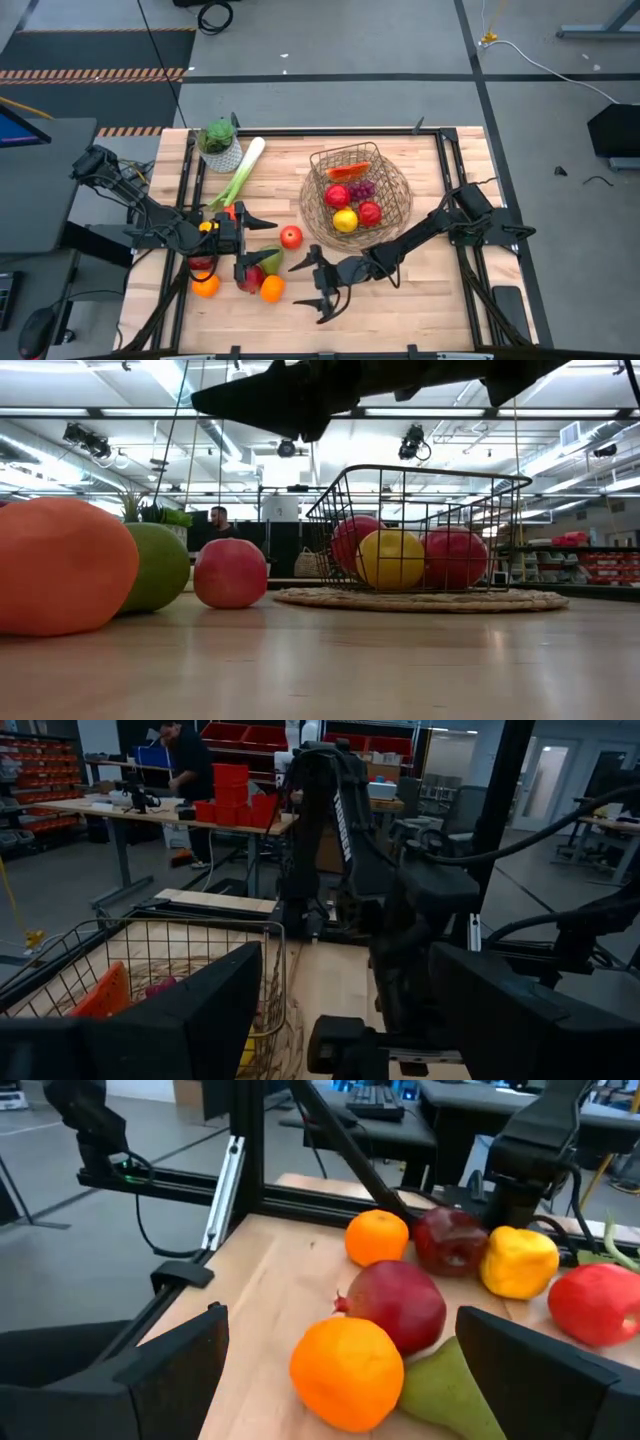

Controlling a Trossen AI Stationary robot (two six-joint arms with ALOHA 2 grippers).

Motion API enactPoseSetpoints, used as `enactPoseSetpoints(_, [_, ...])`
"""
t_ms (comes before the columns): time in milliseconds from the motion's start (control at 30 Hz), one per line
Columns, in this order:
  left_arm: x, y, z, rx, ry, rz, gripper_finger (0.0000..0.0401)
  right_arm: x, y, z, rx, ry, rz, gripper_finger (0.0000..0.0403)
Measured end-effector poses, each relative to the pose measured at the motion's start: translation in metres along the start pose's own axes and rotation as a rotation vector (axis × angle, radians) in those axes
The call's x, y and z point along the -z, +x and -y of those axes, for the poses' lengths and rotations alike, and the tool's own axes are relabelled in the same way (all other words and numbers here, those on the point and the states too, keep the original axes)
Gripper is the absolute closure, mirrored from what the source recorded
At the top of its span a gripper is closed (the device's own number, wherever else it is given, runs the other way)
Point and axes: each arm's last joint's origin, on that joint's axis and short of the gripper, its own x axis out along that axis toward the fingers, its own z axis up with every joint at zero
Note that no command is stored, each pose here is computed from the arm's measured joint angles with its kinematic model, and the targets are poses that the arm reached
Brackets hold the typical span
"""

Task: Build produce basket
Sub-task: Put the right orange into the wire basket

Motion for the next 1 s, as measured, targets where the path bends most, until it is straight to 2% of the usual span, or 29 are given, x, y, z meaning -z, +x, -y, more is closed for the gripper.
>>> enactPoseSetpoints(500, [0.0, 0.0, 0.0, 0.0, 0.001, -0.001, 0.0108, -0.004, -0.003, -0.011, -0.012, -0.037, 0.039, 0.0009])
enactPoseSetpoints(833, [0.0, 0.0, 0.0, 0.0, 0.0, -0.001, 0.0108, -0.022, 0.005, -0.014, -0.003, -0.045, 0.011, 0.001])
enactPoseSetpoints(1000, [0.0, 0.0, 0.0, 0.002, -0.006, -0.001, 0.0108, -0.014, 0.025, -0.02, -0.015, -0.046, 0.009, 0.001])
